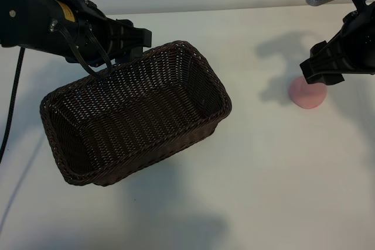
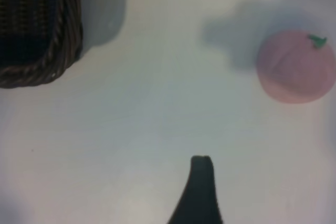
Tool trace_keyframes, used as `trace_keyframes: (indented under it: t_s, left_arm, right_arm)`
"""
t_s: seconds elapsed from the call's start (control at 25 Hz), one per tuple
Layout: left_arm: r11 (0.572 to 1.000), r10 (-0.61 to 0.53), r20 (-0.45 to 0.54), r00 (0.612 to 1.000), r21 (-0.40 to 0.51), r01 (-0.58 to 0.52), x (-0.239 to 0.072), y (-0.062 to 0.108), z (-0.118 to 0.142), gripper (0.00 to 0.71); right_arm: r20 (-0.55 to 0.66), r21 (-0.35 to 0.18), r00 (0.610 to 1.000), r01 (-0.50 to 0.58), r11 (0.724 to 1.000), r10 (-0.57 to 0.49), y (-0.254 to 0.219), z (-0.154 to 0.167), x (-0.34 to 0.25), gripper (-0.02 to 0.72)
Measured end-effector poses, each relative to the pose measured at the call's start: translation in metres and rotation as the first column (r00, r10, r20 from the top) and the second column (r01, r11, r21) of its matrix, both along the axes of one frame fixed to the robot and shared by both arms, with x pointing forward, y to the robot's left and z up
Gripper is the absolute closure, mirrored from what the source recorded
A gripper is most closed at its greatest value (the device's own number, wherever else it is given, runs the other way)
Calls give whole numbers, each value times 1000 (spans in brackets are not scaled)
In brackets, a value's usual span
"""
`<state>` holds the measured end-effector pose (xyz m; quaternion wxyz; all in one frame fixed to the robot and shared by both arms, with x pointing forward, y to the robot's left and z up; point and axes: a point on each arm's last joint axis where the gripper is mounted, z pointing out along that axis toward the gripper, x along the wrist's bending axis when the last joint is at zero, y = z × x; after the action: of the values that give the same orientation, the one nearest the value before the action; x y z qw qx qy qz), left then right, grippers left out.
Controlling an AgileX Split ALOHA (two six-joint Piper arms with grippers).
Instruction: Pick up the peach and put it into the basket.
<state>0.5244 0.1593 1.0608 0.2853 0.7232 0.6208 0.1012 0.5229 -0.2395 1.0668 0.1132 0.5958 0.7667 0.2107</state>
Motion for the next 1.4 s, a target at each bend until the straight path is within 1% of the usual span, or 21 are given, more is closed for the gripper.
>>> trace_keyframes:
  t_s: [1.28,1.4]
  left_arm:
    - [1000,0,1,1000,0,0,0,0,0,155]
    - [1000,-3,35,999,-12,3,3,-1,2,155]
  right_arm:
    - [-7,0,1000,-1,1000,1,0,0,-1,108]
    - [-7,0,1000,-1,1000,1,0,0,-1,108]
